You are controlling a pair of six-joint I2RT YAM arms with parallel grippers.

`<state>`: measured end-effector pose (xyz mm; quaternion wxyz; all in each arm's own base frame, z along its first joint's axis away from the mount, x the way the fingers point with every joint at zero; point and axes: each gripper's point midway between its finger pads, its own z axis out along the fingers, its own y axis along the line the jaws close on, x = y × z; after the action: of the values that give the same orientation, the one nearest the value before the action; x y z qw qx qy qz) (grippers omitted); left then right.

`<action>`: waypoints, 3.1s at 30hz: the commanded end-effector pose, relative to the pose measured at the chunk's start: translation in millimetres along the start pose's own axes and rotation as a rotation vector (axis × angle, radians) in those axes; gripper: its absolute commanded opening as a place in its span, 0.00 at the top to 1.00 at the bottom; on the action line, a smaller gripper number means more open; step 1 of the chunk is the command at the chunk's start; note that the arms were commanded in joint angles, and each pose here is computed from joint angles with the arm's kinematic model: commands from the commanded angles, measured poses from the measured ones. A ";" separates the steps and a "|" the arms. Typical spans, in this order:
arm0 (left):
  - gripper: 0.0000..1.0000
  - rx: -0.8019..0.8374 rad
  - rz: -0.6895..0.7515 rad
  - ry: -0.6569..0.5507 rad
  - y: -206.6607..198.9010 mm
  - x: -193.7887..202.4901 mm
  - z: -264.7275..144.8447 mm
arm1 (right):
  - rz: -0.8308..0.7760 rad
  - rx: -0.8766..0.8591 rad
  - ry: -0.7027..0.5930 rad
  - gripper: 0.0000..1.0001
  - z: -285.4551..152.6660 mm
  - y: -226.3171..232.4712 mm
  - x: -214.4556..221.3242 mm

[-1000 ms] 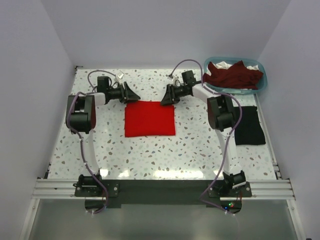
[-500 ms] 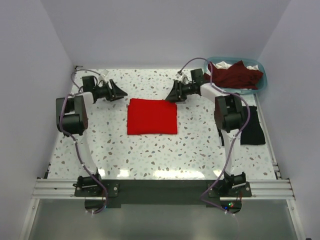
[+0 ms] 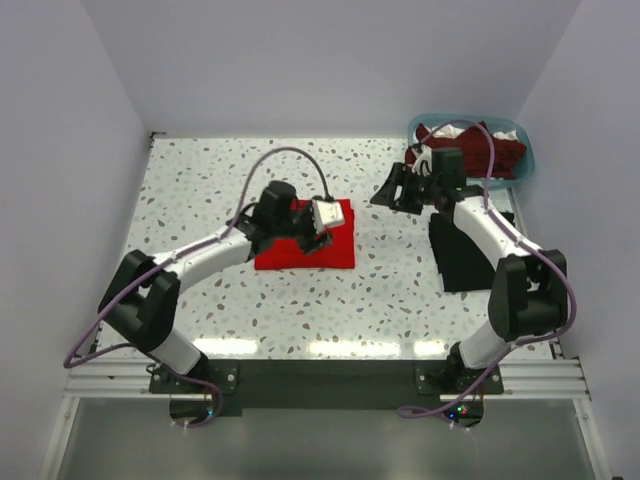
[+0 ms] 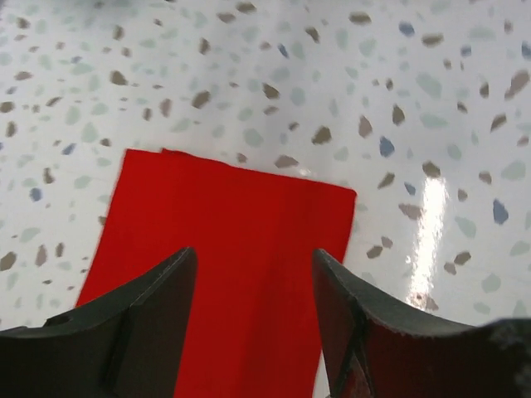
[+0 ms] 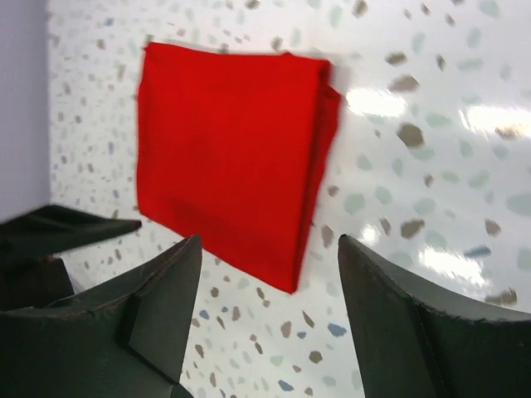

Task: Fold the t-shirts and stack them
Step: Neatly place the folded tshirt to the corner

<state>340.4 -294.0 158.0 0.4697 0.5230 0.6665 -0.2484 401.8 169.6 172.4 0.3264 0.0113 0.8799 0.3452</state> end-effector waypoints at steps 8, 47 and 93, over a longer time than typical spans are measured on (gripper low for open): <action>0.45 -0.001 0.540 0.100 -49.1 44.1 58.1 | 0.138 0.202 0.068 0.29 -14.4 -48.5 59.1; 1.00 0.237 0.344 -0.088 -83.4 -2.7 62.0 | 0.621 -0.083 0.277 0.16 87.2 -19.5 128.6; 0.00 0.171 -0.109 0.049 -79.8 -11.8 -77.0 | -0.255 0.138 0.586 1.00 -56.0 -27.0 113.2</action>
<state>251.2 -276.6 196.9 0.4124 0.5512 0.6541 -0.3134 308.1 172.1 107.6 0.0941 -0.0971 0.9518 0.2755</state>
